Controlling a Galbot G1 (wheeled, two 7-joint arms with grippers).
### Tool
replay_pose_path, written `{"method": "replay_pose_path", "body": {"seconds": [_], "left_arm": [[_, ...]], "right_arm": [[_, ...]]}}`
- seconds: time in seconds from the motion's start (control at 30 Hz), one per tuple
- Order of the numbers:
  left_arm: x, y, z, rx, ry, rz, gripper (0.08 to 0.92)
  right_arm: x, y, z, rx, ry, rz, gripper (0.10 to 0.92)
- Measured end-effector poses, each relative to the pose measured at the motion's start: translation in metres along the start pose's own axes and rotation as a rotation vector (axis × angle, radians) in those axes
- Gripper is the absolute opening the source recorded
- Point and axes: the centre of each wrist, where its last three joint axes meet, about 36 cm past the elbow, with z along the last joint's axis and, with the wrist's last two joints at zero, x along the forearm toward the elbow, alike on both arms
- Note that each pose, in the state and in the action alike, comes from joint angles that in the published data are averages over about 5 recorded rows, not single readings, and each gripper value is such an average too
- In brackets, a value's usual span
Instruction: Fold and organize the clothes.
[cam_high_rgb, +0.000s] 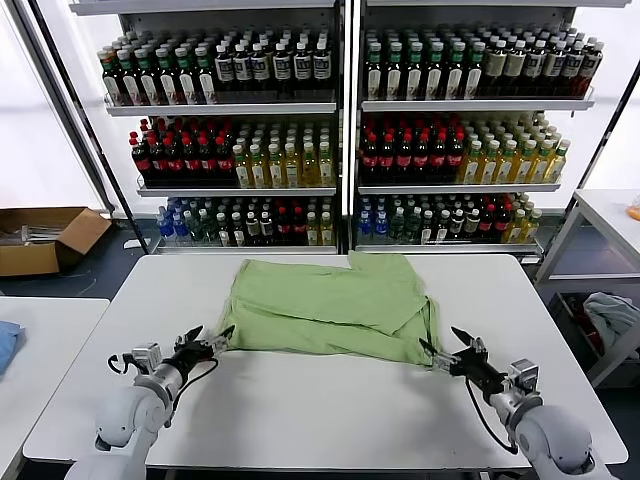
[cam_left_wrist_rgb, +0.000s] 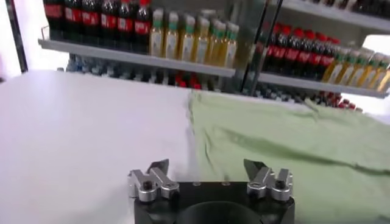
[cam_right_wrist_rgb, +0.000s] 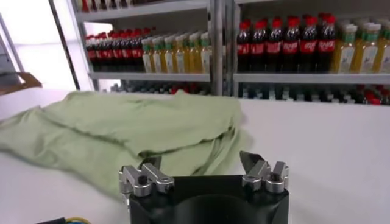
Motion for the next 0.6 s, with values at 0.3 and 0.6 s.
{"method": "replay_pose_path", "body": {"seconds": [0.3, 0.6], "left_arm": [[-0.003, -0.002, 0.007, -0.001, 0.014, 0.002, 0.629], [-0.002, 0.002, 0.011, -0.008, 0.023, 0.016, 0.369]], "right_arm": [[0.000, 0.018, 0.009, -0.017, 0.017, -0.013, 0.532], [-0.004, 0.022, 0.014, -0.039, 0.025, -0.025, 0.272]]}}
